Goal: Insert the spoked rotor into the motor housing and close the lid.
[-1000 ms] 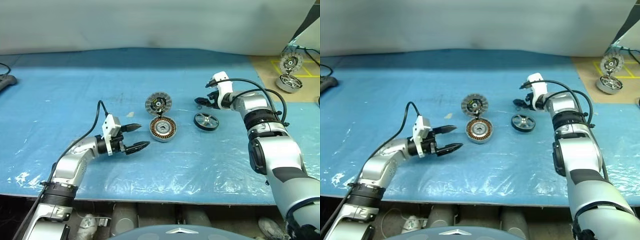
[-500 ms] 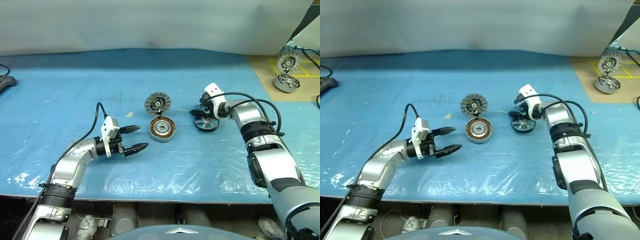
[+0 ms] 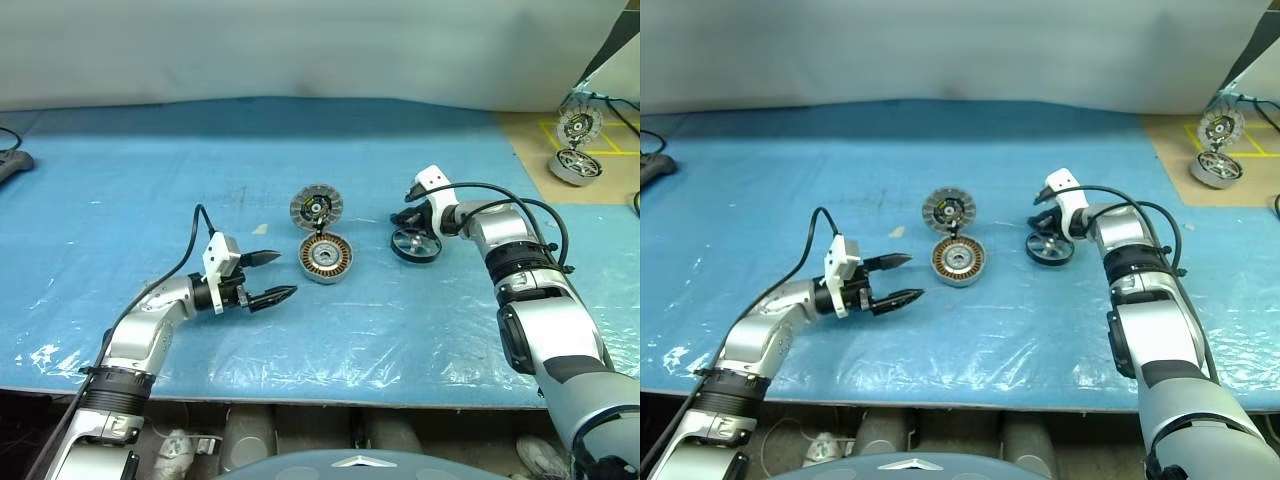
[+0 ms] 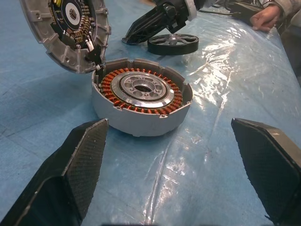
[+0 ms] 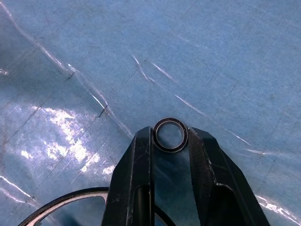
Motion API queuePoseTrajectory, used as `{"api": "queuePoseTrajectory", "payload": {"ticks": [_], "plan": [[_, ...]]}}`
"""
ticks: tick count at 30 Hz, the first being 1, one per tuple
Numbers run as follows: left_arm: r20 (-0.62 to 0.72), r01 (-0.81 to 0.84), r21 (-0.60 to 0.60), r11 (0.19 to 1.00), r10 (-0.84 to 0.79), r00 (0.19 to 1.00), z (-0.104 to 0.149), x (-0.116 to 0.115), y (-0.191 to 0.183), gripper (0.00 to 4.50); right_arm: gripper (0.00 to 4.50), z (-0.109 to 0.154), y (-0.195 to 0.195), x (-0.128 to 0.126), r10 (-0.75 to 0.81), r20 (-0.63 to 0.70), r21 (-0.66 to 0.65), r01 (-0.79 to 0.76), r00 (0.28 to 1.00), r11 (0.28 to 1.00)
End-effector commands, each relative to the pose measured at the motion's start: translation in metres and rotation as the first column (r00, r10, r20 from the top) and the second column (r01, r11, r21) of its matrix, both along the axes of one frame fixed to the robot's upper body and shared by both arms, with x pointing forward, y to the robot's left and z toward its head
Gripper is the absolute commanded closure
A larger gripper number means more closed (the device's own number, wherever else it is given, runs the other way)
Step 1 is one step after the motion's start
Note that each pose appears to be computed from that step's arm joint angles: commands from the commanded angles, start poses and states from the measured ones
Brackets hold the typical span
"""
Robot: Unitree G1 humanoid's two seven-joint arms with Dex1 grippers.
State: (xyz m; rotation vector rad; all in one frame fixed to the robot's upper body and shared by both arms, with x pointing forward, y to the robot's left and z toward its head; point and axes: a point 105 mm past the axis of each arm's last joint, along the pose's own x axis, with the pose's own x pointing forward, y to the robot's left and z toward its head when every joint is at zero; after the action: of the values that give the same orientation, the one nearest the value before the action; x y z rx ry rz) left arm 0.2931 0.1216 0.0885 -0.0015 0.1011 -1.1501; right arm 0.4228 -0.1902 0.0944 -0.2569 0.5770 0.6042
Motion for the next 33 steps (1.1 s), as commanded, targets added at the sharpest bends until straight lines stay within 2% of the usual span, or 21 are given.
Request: {"api": "queuePoseTrajectory", "payload": {"ticks": [1, 6, 11, 14, 17, 21, 23, 25, 31, 33], "plan": [[0.042, 0.013, -0.007, 1.000, -0.012, 0.999, 0.010, 0.000, -0.003, 0.00, 3.87, -0.006, -0.001, -0.005, 0.016, -0.026, -0.016, -0.016, 1.000, 1.000], [0.041, 0.016, -0.010, 1.000, -0.015, 0.999, 0.010, -0.002, -0.002, 0.00, 3.87, 0.007, 0.011, -0.004, 0.072, 0.039, 0.008, -0.073, 0.997, 0.997], [0.037, 0.032, -0.015, 0.999, -0.031, 0.999, 0.011, -0.004, -0.002, 0.00, 3.87, 0.047, 0.026, -0.007, 0.151, 0.245, 0.033, -0.164, 0.958, 0.986], [0.036, 0.034, -0.013, 0.999, -0.033, 0.999, 0.009, -0.005, -0.003, 0.00, 3.87, 0.065, 0.034, -0.017, 0.164, 0.293, 0.133, -0.210, 0.942, 0.969], [0.039, 0.037, -0.011, 0.999, -0.037, 0.999, 0.009, -0.005, -0.003, 0.00, 3.87, 0.073, 0.043, -0.033, 0.205, 0.304, 0.159, -0.262, 0.930, 0.952], [0.045, 0.040, -0.013, 0.999, -0.039, 0.998, 0.011, -0.006, -0.002, 0.00, 3.87, 0.071, 0.072, -0.082, 0.385, 0.252, 0.177, -0.434, 0.888, 0.884], [0.045, 0.039, -0.030, 0.999, -0.037, 0.998, 0.014, -0.007, -0.003, 0.00, 3.87, 0.063, 0.088, -0.109, 0.475, 0.222, 0.167, -0.514, 0.851, 0.842], [0.048, 0.040, -0.041, 0.998, -0.038, 0.998, 0.017, -0.008, -0.006, 0.00, 3.87, 0.054, 0.099, -0.126, 0.517, 0.207, 0.149, -0.549, 0.830, 0.822], [0.072, 0.038, -0.029, 0.999, -0.035, 0.997, 0.016, -0.008, -0.011, 0.00, 3.87, 0.041, 0.115, -0.127, 0.516, 0.178, 0.165, -0.542, 0.838, 0.824], [0.080, 0.035, -0.012, 0.999, -0.034, 0.996, 0.013, -0.009, -0.012, 0.00, 3.87, 0.043, 0.119, -0.119, 0.499, 0.193, 0.165, -0.529, 0.845, 0.832]]}}
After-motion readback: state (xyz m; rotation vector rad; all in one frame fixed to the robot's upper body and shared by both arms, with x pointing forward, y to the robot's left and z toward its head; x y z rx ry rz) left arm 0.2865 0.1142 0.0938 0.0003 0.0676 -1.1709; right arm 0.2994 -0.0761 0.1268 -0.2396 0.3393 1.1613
